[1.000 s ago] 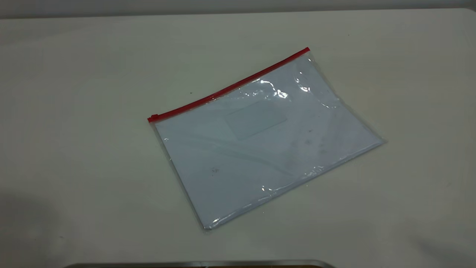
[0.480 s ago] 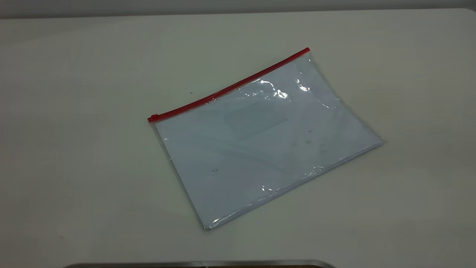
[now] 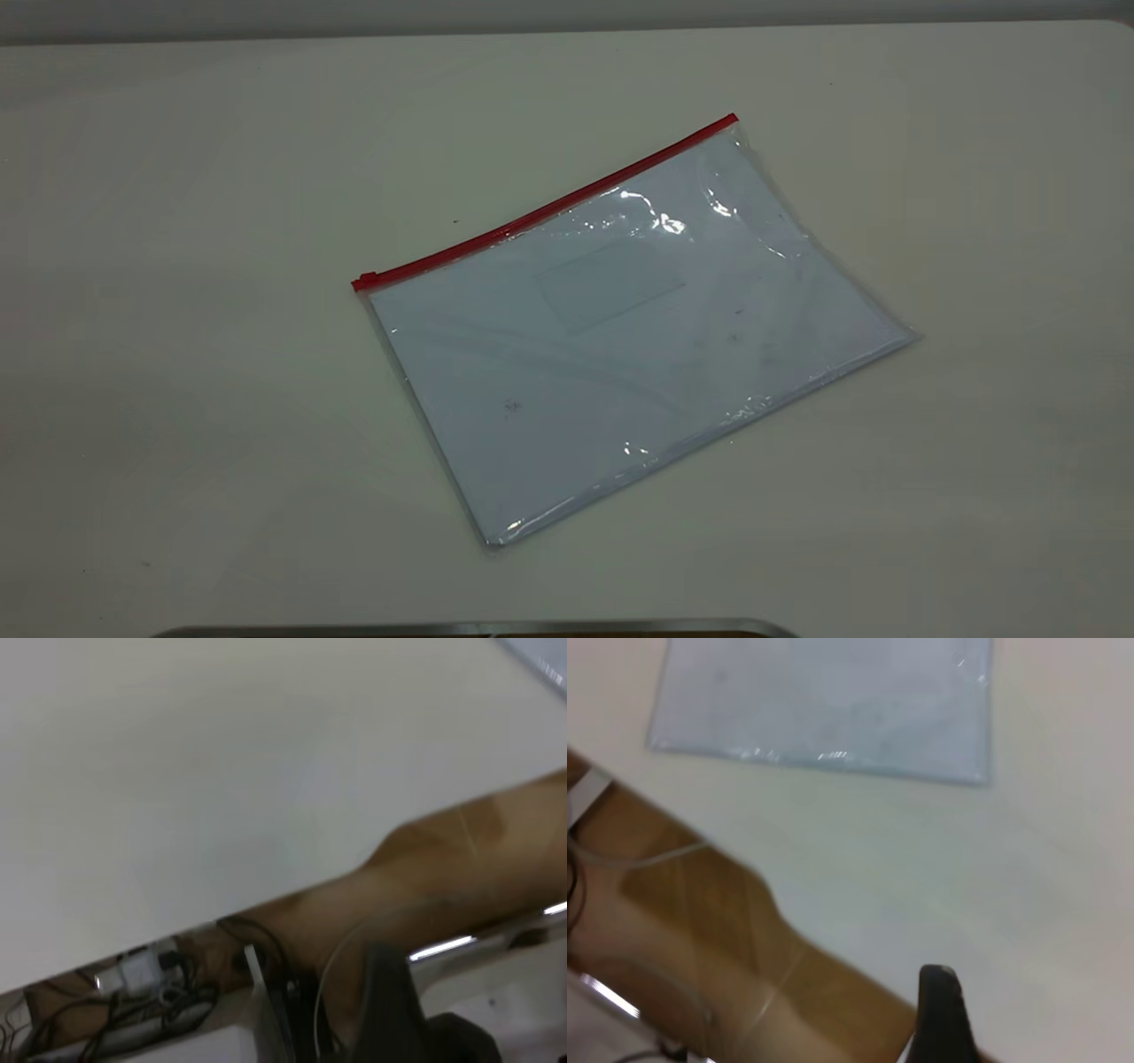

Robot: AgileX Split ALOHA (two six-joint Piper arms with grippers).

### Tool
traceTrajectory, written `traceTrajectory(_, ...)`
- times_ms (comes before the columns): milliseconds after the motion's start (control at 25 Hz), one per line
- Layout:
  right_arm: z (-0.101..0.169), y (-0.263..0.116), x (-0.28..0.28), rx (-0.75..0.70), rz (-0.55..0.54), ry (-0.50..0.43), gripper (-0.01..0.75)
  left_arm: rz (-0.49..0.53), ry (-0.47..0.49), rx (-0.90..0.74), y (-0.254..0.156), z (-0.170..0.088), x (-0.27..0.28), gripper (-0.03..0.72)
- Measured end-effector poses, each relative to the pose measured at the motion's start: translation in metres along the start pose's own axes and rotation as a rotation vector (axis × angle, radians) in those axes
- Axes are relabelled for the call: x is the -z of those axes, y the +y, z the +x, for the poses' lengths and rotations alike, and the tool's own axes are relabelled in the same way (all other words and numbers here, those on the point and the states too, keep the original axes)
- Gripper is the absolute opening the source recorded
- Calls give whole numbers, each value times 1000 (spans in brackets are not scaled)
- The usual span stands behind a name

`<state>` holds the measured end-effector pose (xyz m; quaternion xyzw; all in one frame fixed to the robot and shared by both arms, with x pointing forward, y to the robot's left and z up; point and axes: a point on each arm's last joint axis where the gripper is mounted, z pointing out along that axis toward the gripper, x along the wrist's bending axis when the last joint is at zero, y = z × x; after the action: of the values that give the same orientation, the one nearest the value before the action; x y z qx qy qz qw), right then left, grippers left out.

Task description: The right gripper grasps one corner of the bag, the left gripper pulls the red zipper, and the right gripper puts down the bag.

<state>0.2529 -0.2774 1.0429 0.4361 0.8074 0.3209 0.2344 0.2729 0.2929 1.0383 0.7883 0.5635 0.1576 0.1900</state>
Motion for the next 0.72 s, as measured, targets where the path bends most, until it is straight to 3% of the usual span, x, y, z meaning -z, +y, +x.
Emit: traceTrajectory(720,-2,-2,1,-117,-37,-45,569,-10,-7,-3,-1,-1,-10,559)
